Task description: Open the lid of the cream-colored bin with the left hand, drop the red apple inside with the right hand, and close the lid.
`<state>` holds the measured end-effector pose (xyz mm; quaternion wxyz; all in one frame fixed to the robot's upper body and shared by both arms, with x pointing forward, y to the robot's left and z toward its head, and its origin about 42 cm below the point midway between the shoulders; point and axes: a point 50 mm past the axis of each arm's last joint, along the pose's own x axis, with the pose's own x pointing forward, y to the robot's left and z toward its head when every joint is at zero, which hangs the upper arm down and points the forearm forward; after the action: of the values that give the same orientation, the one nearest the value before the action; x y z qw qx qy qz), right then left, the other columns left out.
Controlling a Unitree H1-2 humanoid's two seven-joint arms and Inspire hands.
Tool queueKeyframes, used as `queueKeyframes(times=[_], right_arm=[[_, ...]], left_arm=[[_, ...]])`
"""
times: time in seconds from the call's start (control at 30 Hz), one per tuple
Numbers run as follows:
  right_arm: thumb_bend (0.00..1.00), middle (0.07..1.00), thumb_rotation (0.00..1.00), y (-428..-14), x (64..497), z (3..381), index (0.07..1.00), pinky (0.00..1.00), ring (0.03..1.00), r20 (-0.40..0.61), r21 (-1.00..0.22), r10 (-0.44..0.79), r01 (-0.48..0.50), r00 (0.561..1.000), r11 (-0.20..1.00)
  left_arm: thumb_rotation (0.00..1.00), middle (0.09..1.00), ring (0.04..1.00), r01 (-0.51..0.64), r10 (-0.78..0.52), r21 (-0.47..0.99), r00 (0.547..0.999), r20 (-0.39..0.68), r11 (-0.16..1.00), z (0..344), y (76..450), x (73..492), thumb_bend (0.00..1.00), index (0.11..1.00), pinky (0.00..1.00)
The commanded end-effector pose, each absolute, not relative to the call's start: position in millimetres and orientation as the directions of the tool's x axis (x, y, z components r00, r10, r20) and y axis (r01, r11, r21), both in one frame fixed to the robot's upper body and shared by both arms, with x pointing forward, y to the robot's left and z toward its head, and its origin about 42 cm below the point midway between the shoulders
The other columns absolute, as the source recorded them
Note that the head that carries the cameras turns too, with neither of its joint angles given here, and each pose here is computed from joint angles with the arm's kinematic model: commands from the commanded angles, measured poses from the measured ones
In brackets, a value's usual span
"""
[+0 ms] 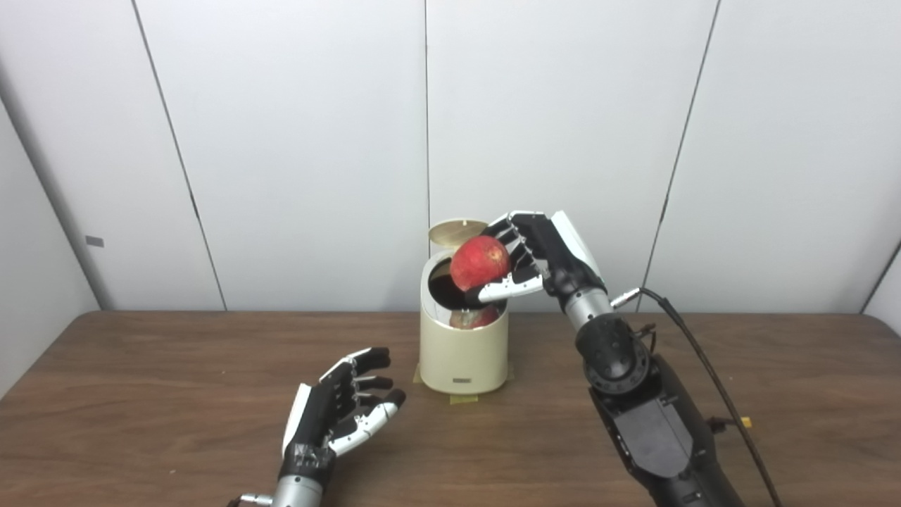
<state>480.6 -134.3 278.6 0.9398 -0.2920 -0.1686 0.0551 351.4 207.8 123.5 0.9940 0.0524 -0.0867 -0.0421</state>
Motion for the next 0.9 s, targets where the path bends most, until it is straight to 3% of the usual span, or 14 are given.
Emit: queueKeyframes(times=[0.0,0.1,0.17,0.2,0.23,0.3,0.87], right_arm=[[0.53,0.434,0.00,-127.5,483.7,312.8,0.530,0.27,0.368,0.390,-0.579,0.235,0.039,0.890,0.814],[0.53,0.444,0.00,-127.2,482.6,312.3,0.516,0.30,0.414,0.395,-0.603,0.243,0.051,0.886,0.796],[0.52,0.529,0.11,-127.1,482.0,312.0,0.499,0.29,0.399,0.396,-0.605,0.244,0.052,0.885,0.794],[0.72,0.543,0.10,-126.8,481.6,312.0,0.564,0.29,0.394,0.394,-0.606,0.244,0.051,0.886,0.794],[0.82,0.559,0.10,-126.6,481.3,312.1,0.604,0.29,0.394,0.393,-0.606,0.244,0.050,0.887,0.794],[0.90,0.580,0.10,-126.5,480.7,312.2,0.641,0.29,0.394,0.392,-0.609,0.248,0.048,0.886,0.792],[0.94,0.578,0.09,-126.9,479.0,313.5,0.655,0.29,0.387,0.372,-0.619,0.268,0.023,0.888,0.785]], left_arm=[[0.15,0.767,0.680,0.077,-0.098,0.099,0.968,0.230,0.992,137.0,201.5,356.8,0.61,0.752,0.59],[0.15,0.771,0.682,0.078,-0.100,0.101,0.968,0.232,0.992,136.8,201.6,356.8,0.61,0.753,0.59],[0.15,0.771,0.682,0.076,-0.099,0.105,0.968,0.232,0.991,136.9,201.8,356.9,0.60,0.754,0.59],[0.15,0.770,0.682,0.075,-0.098,0.107,0.968,0.232,0.991,137.1,202.0,356.8,0.60,0.754,0.59],[0.14,0.769,0.681,0.074,-0.097,0.107,0.968,0.232,0.992,137.2,202.1,356.8,0.60,0.752,0.59],[0.14,0.768,0.681,0.077,-0.100,0.103,0.967,0.233,0.992,137.0,202.5,356.9,0.60,0.751,0.59],[0.15,0.770,0.684,0.080,-0.106,0.123,0.968,0.229,0.989,136.9,204.1,356.2,0.61,0.752,0.60]])
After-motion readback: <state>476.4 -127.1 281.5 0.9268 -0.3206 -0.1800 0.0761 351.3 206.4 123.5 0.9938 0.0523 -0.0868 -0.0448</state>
